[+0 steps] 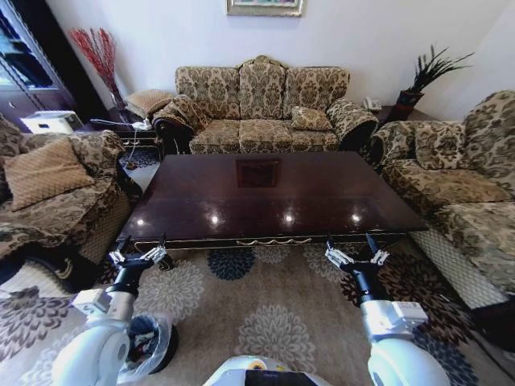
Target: Move to the front of the table and place the trash on the table into the trash bin.
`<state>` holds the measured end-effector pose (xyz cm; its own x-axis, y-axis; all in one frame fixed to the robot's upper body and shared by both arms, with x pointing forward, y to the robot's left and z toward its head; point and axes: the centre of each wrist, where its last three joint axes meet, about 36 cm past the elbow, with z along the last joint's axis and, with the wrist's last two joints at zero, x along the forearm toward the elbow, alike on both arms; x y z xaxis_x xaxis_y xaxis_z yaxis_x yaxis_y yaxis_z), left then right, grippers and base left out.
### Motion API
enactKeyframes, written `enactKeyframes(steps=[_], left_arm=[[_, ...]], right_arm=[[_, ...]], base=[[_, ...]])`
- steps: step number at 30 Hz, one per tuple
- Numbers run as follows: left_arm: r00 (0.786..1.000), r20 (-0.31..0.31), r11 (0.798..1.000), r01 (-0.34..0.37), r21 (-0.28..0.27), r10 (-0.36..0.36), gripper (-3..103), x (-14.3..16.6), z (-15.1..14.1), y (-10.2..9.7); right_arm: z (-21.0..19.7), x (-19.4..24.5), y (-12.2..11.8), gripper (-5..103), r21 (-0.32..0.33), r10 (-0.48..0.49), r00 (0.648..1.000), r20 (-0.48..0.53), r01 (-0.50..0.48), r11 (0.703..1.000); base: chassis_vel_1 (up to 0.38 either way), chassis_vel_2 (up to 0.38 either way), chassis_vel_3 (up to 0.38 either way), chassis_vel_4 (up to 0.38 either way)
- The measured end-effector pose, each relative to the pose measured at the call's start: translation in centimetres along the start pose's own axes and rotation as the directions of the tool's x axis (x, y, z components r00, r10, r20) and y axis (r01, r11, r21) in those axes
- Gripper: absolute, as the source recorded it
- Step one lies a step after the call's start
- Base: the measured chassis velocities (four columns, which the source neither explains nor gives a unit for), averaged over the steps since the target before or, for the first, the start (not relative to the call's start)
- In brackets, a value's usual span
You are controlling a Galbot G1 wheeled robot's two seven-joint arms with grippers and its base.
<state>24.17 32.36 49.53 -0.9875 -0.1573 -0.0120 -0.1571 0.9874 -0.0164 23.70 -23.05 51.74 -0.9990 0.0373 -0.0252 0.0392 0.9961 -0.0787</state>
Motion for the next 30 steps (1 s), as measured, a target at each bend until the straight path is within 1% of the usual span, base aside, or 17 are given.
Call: enactKeyframes(steps=[3,4,5,7,8,10,30], left_arm=[[1.0,0.003,1.0,0.0,0.009,0.0,100,0.0,-0.2,-0.2],[1.0,0.003,1.0,0.0,0.01,0.0,100,0.0,-0.3,-0.2],[1.0,0.003,1.0,0.0,0.01,0.0,100,0.0,-0.3,-0.2],[1.0,0.006,1.0,0.0,0.015,0.0,100,-0.2,-0.2,-0.2],[1.0,0.006,1.0,0.0,0.015,0.0,100,-0.2,-0.2,-0.2],[1.0,0.006,1.0,0.002,0.019,-0.002,100,-0.4,-0.1,-0.2],[1.0,0.001,1.0,0.006,0.021,-0.006,100,-0.5,0.0,-0.3]], right_arm=[[-0.1,0.0,-1.1,100,0.008,0.018,0.999,-0.027,-0.018,1.0],[-0.2,-0.1,-2.0,100,0.013,0.024,0.999,-0.029,-0.024,1.0],[-0.2,-0.1,-2.0,100,0.013,0.024,0.999,-0.029,-0.024,1.0],[-0.6,-0.3,-3.7,100,0.023,0.023,1.0,-0.02,-0.023,0.999],[-0.6,-0.3,-3.7,100,0.023,0.023,1.0,-0.02,-0.023,0.999],[-0.9,-0.4,-4.6,100,0.027,0.018,1.0,-0.005,-0.018,0.999],[-0.9,-0.4,-4.8,100,0.027,0.013,1.0,0.003,-0.013,1.0]], base=[[0.0,0.0,0.0,0.0],[0.0,0.0,0.0,0.0],[0.0,0.0,0.0,0.0],[0.0,0.0,0.0,0.0],[0.0,0.0,0.0,0.0],[0.0,0.0,0.0,0.0],[0.0,0.0,0.0,0.0]])
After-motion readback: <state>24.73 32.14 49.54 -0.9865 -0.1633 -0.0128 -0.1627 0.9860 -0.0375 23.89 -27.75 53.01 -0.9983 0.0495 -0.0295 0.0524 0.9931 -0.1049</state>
